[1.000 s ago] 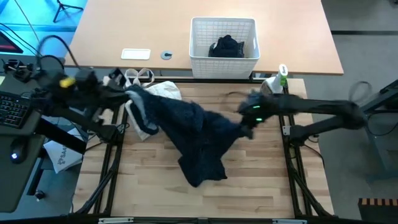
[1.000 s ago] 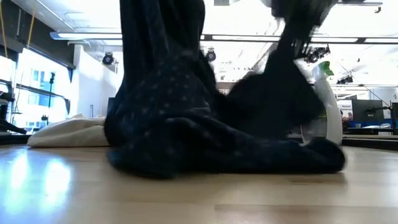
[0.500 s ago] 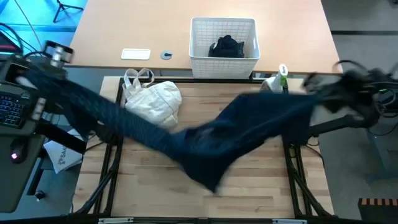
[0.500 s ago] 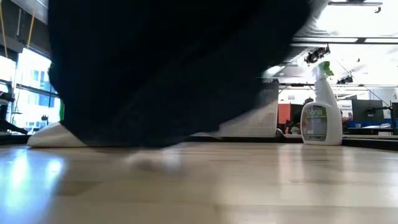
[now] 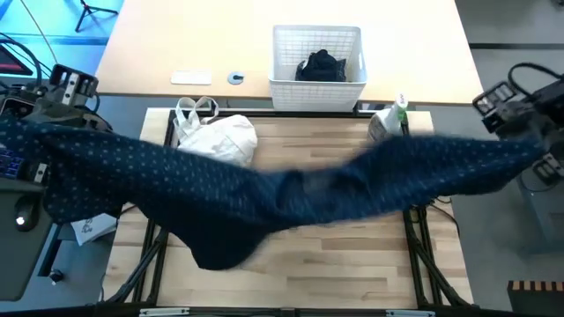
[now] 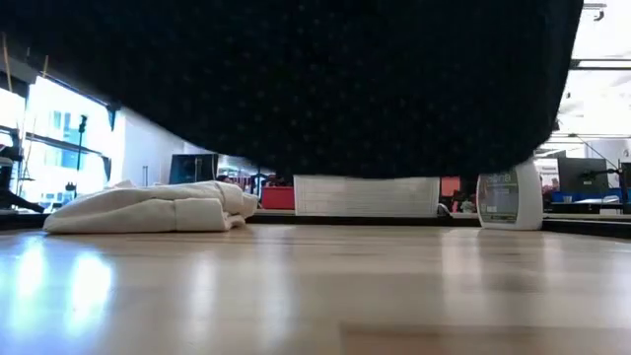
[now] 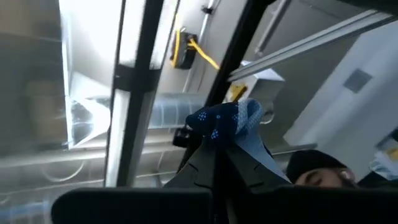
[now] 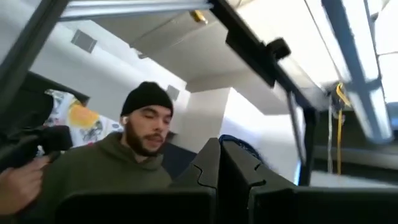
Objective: Fold Laundry from Bin
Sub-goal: Fold the blue polo shirt
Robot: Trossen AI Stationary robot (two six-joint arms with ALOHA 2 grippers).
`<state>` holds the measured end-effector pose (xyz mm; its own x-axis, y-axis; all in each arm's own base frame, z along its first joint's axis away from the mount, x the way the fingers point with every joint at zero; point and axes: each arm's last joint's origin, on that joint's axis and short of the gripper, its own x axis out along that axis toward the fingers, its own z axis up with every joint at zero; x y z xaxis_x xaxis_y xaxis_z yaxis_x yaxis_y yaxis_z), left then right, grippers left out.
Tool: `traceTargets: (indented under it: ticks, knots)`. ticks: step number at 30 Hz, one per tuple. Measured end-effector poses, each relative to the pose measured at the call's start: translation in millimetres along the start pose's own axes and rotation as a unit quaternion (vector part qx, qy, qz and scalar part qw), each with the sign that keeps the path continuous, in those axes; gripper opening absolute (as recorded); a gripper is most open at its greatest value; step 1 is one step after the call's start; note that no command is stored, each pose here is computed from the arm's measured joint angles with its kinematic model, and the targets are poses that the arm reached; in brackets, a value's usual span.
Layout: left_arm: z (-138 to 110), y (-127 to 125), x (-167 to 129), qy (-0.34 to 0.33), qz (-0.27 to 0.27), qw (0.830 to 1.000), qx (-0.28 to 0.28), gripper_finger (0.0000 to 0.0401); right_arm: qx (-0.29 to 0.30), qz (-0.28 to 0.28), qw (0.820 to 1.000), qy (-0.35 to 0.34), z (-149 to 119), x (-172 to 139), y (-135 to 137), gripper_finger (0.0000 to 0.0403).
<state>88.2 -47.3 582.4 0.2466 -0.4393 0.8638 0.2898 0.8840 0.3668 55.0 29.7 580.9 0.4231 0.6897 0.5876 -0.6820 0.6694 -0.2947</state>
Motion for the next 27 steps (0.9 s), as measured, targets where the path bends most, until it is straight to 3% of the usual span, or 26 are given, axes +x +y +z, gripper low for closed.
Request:
traceTargets:
  ticks: [3,5,7,8,10,13,15,16,17,20,21,25,27]
  knots:
    - [0,2,0,0.02,0.031,0.999,0.017,0.0,-0.013,-0.036,0.999,0.003,13,7,-5,0.0]
    - [0,5,-4,0.077,0.084,0.992,0.047,0.0,-0.001,-0.117,0.993,0.033,16,5,-8,0.0]
    - [-2,10,-11,0.168,0.179,0.967,0.064,0.0,0.026,-0.24,0.967,0.08,14,-2,-11,0.0]
    - [-3,12,-17,0.217,0.237,0.944,0.07,0.0,0.044,-0.314,0.943,0.104,11,-8,-13,0.0]
    - [-10,17,-28,0.314,0.367,0.87,0.098,0.0,0.08,-0.453,0.874,0.155,0,-20,-16,0.0]
    - [-22,21,-47,0.425,0.521,0.722,0.162,0.0,0.122,-0.611,0.743,0.246,-26,-43,-13,0.0]
    - [-30,20,-62,0.484,0.56,0.639,0.208,0.0,0.14,-0.684,0.661,0.273,-41,-59,-9,0.0]
    - [-35,20,-69,0.508,0.566,0.609,0.225,0.0,0.147,-0.714,0.624,0.282,-47,-66,-6,0.0]
    - [-38,19,-77,0.524,0.569,0.59,0.231,0.0,0.154,-0.737,0.592,0.289,-53,-73,-2,0.0]
    - [-47,17,-99,0.548,0.587,0.558,0.21,0.0,0.174,-0.777,0.517,0.314,-70,-90,6,0.0]
    - [-48,16,-106,0.553,0.592,0.553,0.194,0.0,0.181,-0.784,0.504,0.313,-76,-92,7,0.0]
    - [-58,13,-121,0.592,0.587,0.537,0.131,0.0,0.209,-0.768,0.504,0.336,-99,-97,8,0.0]
    - [-64,11,-120,0.613,0.562,0.548,0.092,0.0,0.239,-0.75,0.498,0.364,-109,-99,10,0.0]
